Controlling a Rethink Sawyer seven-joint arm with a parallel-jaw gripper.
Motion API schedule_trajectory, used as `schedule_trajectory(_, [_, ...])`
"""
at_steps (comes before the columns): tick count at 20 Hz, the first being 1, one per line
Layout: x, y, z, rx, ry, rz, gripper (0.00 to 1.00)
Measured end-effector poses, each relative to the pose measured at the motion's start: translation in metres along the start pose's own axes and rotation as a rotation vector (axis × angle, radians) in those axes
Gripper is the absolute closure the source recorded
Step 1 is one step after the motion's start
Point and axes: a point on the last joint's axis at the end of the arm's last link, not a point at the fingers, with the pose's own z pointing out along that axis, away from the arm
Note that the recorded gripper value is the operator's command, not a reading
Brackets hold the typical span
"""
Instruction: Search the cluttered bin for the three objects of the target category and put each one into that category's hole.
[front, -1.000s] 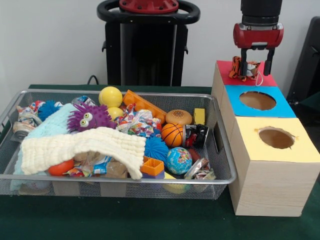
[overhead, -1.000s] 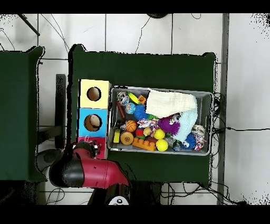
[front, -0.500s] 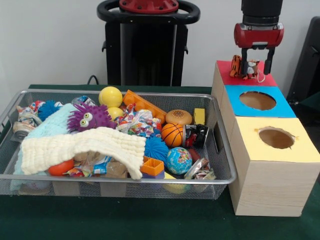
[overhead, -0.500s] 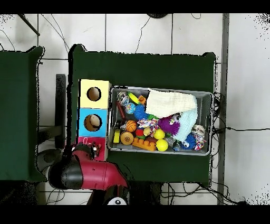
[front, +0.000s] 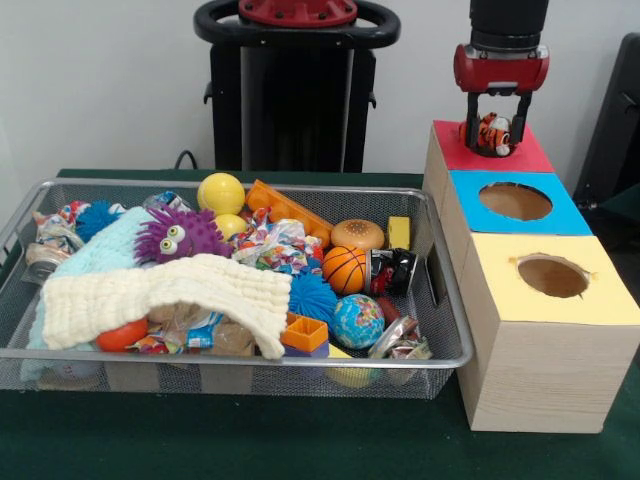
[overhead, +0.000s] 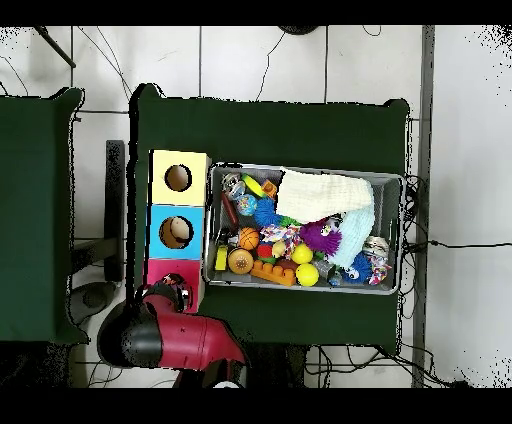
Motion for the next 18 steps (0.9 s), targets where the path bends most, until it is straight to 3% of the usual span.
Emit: schedule_trajectory(18, [-0.0005, -0.0003, -0.0032, 0.000, -0.006, 0.001, 0.00])
